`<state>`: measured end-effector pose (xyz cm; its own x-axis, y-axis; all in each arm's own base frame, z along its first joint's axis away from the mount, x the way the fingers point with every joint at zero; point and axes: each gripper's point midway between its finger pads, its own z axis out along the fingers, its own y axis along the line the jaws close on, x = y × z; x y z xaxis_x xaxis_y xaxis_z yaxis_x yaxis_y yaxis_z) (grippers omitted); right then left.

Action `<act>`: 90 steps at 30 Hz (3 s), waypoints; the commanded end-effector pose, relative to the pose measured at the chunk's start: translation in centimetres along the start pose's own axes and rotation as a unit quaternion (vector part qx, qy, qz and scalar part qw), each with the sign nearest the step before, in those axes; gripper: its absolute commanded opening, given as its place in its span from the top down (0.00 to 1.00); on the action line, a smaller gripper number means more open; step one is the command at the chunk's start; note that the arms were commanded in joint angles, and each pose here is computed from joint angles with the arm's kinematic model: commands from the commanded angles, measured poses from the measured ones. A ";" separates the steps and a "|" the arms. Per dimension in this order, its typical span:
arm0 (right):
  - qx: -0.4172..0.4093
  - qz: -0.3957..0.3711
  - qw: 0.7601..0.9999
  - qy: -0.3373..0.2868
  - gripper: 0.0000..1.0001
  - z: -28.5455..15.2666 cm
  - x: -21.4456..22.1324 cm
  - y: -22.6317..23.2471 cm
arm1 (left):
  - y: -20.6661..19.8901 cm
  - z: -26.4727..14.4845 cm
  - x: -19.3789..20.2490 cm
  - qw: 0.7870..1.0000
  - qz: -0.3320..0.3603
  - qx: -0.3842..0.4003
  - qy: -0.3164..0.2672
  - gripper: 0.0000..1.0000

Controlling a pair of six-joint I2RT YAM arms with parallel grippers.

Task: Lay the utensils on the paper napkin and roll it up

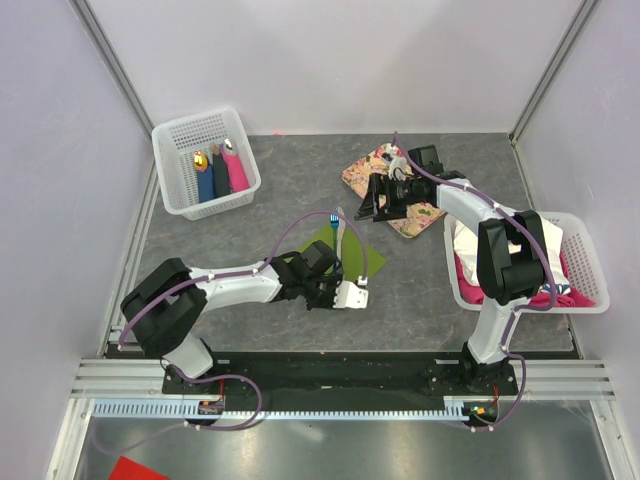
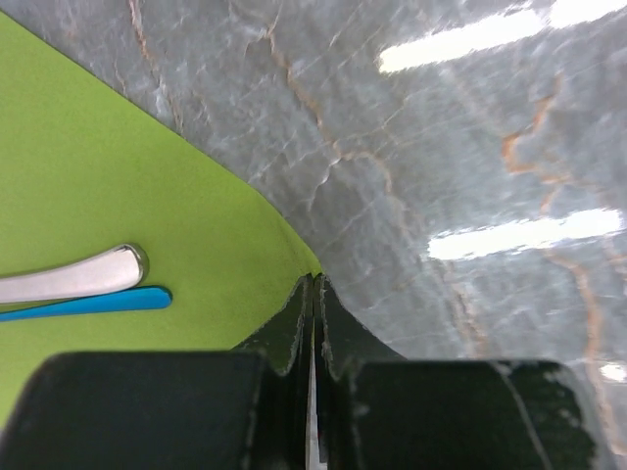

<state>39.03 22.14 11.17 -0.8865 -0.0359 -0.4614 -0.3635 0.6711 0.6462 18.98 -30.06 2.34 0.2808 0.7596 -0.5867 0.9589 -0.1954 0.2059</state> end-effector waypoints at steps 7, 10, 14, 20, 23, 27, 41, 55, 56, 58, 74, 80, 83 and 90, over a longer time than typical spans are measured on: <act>-0.026 0.021 0.999 0.013 0.15 -1.2 1.1 1.3 | 3.0 -2.5 -4.5 0.998 -0.043 -0.013 -0.045 0.98; -0.030 0.038 0.999 0.025 0.20 -1.0 2.3 1.2 | 4.1 -2.6 -4.2 0.997 -0.051 -0.019 -0.046 0.98; -0.035 0.061 0.997 0.044 0.28 -0.8 4.2 0.9 | 5.7 -2.6 -3.9 0.996 -0.064 -0.028 -0.049 0.98; -0.044 0.093 0.993 0.062 0.41 -0.1 6.0 0.4 | 7.7 -2.3 -3.7 0.996 -0.054 -0.042 -0.048 0.98; -0.046 0.097 0.992 0.062 0.45 0.0 6.1 0.4 | 8.5 -2.2 -3.6 0.996 -0.051 -0.051 -0.046 0.98; -0.053 0.118 0.990 0.063 0.55 0.1 7.0 0.4 | 9.3 -1.6 -2.9 0.996 -0.052 -0.059 -0.040 0.98; -0.055 0.164 0.983 0.067 0.69 1.0 8.7 -0.2 | 11.7 -1.3 -1.4 0.992 -0.049 -0.108 -0.031 0.98; -0.078 0.183 0.978 0.062 0.82 0.5 9.1 0.9 | 12.4 -0.5 -0.2 0.991 -0.049 -0.120 -0.016 0.98; -0.080 0.182 0.978 0.063 0.84 0.5 9.1 1.1 | 12.5 -0.4 0.0 0.991 -0.052 -0.122 -0.014 0.98; -0.083 0.182 0.978 0.063 0.87 0.5 9.3 1.4 | 12.6 -0.4 0.1 0.991 -0.055 -0.123 -0.014 0.98; -0.074 0.170 0.978 0.091 0.93 2.8 11.4 2.9 | 13.1 0.0 0.5 0.990 -0.056 -0.129 -0.014 0.98; -0.057 0.174 0.979 0.095 0.96 3.5 11.8 1.9 | 13.5 0.1 0.5 0.990 -0.055 -0.132 -0.012 0.98; -0.048 0.174 0.979 0.095 0.96 3.8 11.9 1.5 | 13.5 0.2 0.4 0.990 -0.055 -0.131 -0.013 0.98; -0.017 0.183 0.978 0.101 0.96 4.5 12.6 -0.1 | 13.7 0.2 0.4 0.989 -0.062 -0.133 -0.013 0.98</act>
<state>28.30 25.11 3.29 -0.9979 0.0450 -0.0464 -0.0090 0.6147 0.7887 30.66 -31.48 3.35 0.1290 0.7755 -0.6180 0.9583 0.0627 0.2788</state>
